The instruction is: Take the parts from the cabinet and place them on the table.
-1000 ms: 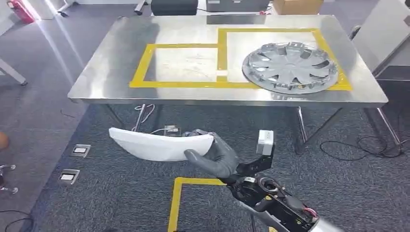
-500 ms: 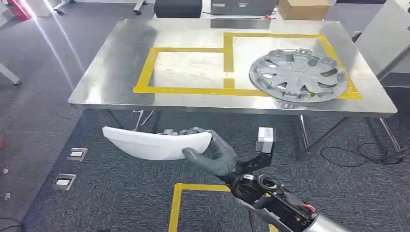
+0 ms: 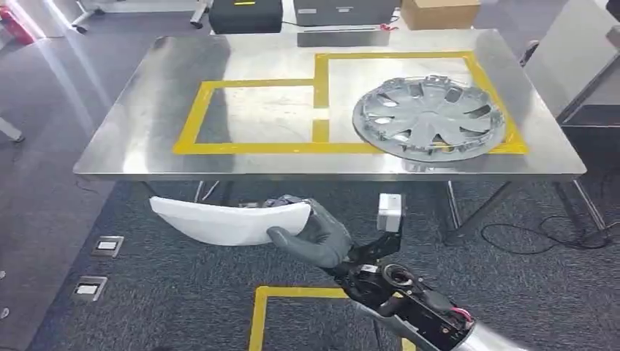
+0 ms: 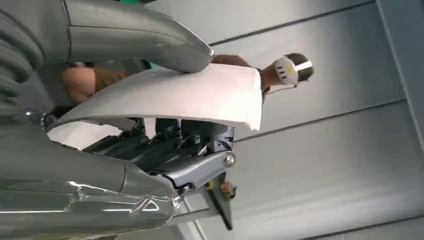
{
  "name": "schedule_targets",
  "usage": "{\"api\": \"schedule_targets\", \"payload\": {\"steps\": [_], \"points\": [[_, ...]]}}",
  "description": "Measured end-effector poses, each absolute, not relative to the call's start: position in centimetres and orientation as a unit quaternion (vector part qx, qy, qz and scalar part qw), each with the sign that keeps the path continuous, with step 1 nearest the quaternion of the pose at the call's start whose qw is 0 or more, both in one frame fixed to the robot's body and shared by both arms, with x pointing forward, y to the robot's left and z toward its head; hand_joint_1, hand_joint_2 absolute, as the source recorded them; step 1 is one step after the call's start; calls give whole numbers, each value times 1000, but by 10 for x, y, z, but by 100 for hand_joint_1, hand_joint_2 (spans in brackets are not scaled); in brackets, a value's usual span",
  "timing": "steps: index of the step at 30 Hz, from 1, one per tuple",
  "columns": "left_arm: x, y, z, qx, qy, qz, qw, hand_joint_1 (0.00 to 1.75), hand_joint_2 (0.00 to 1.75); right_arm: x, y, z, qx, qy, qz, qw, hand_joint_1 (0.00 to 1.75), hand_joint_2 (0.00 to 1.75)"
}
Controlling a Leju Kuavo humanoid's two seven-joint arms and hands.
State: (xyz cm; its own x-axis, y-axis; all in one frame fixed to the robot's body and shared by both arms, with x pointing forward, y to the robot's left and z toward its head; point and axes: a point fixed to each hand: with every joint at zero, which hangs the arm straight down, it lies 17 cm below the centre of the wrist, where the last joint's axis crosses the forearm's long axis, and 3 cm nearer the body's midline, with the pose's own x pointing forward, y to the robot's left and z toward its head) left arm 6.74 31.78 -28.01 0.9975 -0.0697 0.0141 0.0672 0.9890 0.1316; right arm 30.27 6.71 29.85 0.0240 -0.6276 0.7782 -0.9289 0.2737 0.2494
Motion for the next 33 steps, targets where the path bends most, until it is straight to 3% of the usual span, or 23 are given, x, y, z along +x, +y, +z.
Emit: {"api": "schedule_targets", "payload": {"steps": [33], "points": [[61, 322, -280, 72, 3, -41, 997, 0, 175, 307, 62, 294, 563, -682, 172, 435, 131, 175]]}}
